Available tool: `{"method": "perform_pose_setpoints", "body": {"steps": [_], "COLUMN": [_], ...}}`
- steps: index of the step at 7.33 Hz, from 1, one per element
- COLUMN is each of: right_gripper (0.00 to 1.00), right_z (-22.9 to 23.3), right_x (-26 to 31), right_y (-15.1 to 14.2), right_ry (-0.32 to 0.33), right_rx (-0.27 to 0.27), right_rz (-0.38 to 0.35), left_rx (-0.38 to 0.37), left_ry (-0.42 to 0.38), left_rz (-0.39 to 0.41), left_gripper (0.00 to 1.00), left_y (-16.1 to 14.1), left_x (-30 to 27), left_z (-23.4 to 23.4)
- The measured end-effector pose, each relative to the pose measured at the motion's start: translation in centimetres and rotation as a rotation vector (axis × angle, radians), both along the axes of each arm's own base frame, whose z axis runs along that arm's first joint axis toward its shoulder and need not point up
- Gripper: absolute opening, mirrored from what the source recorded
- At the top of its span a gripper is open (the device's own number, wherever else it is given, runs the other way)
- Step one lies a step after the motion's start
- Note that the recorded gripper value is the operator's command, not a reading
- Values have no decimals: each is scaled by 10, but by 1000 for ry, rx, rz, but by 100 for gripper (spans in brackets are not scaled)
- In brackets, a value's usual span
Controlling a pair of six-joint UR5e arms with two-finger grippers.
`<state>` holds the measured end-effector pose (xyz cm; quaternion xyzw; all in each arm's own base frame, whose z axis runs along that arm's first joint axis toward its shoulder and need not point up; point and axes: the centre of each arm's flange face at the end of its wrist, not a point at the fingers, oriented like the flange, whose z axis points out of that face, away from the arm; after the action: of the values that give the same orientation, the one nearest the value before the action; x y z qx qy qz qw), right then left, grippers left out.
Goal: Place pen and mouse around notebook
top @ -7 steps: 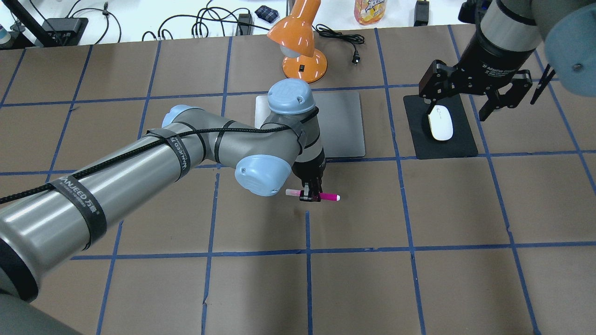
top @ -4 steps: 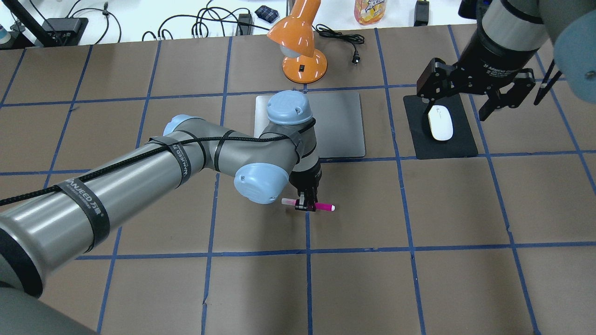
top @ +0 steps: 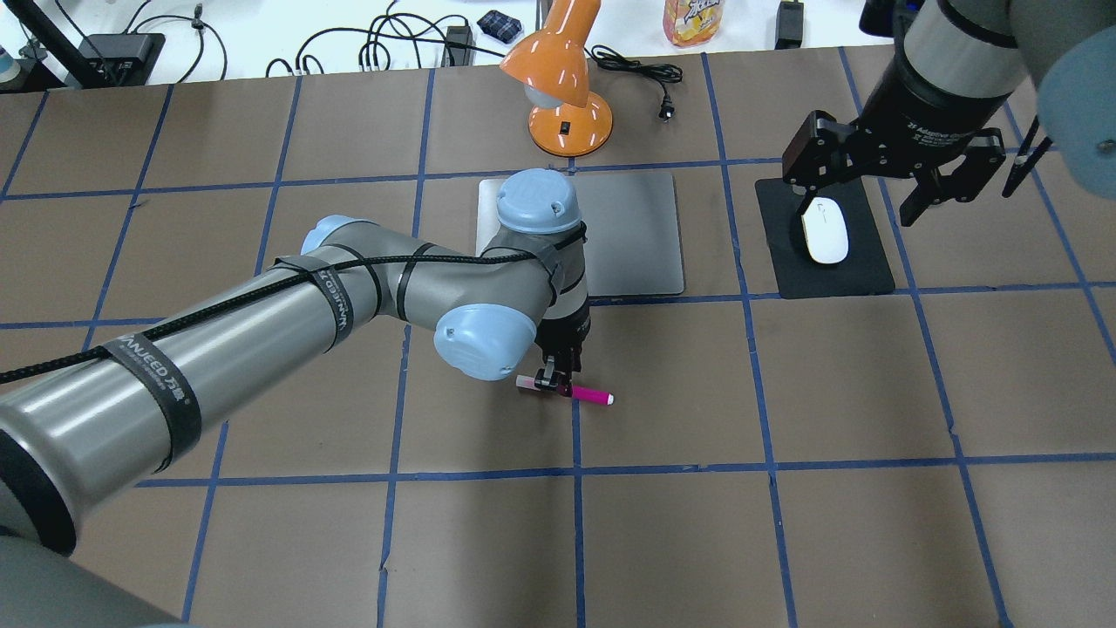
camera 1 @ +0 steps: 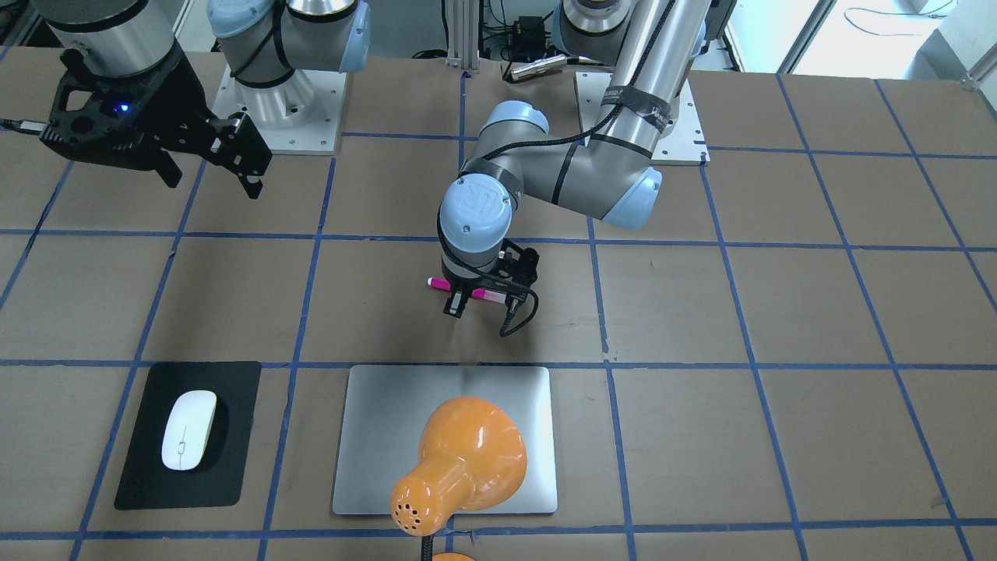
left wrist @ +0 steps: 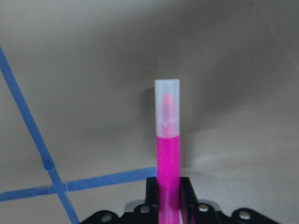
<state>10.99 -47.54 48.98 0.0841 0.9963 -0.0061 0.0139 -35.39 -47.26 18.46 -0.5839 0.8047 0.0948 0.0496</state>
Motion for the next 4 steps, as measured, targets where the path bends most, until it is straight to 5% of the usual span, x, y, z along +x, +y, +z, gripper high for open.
{"method": "perform_pose_setpoints", "body": {"steps": [4], "right_gripper": [100], "right_z": [2], "right_x": [1], "right_y": [3], "right_ry": [-7], "right_rx": [-8], "right_rz": [4], "left_rx": [-66], "left_ry": [28], "left_rz": [-30], "left_gripper": [100], "left_y": [-28], "left_x": [35], "left_z": [41]}}
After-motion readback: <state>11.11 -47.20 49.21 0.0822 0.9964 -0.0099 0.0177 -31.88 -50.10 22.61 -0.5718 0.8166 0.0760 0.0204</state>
